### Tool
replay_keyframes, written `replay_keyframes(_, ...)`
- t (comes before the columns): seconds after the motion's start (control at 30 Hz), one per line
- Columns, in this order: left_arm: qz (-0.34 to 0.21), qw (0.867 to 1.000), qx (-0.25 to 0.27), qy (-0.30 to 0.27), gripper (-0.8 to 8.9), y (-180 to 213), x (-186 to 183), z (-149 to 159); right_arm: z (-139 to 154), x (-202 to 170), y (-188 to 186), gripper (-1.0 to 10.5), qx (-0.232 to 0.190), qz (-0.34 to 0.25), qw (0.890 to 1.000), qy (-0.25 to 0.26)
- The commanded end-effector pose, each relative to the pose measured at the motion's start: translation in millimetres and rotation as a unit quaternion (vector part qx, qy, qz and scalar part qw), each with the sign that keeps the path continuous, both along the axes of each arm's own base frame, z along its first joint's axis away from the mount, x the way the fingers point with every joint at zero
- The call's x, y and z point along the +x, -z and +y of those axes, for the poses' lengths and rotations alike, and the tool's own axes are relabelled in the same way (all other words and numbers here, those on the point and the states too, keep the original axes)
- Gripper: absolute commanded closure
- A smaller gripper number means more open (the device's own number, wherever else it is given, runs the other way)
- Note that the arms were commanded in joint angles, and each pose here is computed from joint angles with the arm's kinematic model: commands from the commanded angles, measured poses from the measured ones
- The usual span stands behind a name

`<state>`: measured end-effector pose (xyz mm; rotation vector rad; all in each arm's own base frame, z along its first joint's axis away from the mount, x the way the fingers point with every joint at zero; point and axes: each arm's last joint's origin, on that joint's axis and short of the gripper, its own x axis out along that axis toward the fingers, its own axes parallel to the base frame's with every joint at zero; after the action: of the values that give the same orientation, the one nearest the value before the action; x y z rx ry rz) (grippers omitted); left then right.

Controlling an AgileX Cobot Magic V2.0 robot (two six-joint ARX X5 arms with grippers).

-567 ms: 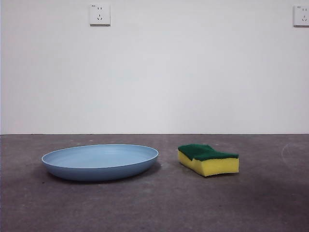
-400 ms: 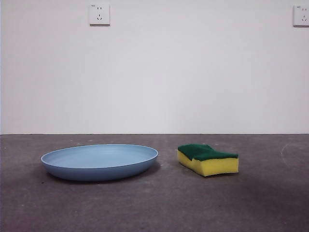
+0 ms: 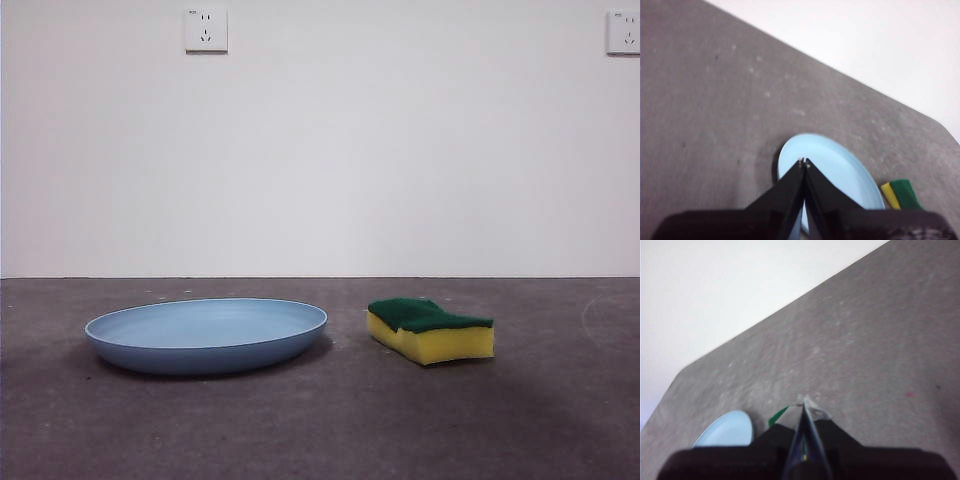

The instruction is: Pick up the plate,pick up the cloth,clean the plate with the cloth

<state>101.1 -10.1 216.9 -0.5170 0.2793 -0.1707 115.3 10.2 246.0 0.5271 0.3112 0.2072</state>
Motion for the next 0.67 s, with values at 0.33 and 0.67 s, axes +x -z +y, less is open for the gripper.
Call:
replay_keyframes(0.33, 0.087, 0.986, 0.099, 0.105, 8.19, -59.6, 56.9, -6.1, 5.9, 74.4, -50.5, 9.5, -0.137, 0.117, 0.975, -0.129)
replay_keyframes(0.67, 0.168, 0.965, 0.062, 0.189, 5.46, -47.6, 114.7, -13.5, 7.4, 107.6, -29.1, 4.5, -0.15, 0.203, 0.953, -0.168)
